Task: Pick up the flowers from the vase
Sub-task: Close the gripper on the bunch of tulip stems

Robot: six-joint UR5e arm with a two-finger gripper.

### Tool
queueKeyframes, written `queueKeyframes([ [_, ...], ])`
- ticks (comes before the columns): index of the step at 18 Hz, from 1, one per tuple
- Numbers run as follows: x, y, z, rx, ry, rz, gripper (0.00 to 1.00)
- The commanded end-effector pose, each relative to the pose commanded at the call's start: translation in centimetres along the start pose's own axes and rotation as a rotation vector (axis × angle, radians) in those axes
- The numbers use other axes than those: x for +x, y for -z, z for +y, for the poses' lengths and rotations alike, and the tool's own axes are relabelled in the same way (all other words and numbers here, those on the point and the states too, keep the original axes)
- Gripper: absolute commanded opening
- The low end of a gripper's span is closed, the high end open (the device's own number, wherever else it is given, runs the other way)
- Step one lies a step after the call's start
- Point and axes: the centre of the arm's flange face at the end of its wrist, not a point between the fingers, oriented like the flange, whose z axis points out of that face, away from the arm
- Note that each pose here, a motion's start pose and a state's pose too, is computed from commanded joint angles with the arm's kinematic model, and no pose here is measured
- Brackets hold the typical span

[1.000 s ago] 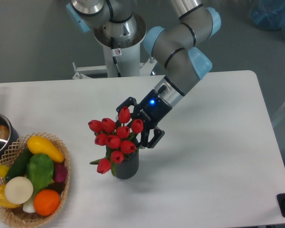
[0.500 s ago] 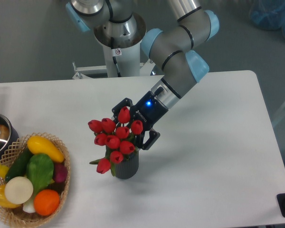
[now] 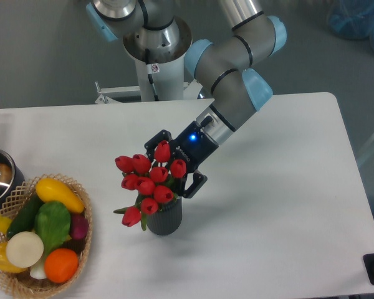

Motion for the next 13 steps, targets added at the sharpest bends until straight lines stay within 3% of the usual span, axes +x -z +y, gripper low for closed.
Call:
queueKeyframes([
  [2,-0.03,-0.03,0.06,0.000,0.000,0.000,0.77],
  [9,-0.32,-0.11,0.36,0.000,-0.001,0.001,0.58],
  [12,-0.73,-0.02,0.19,0.000,-0.004,-0.002,0.40],
  [13,-0.95,0.04,0.06,0.000,-0.010,-0.006,0.39],
])
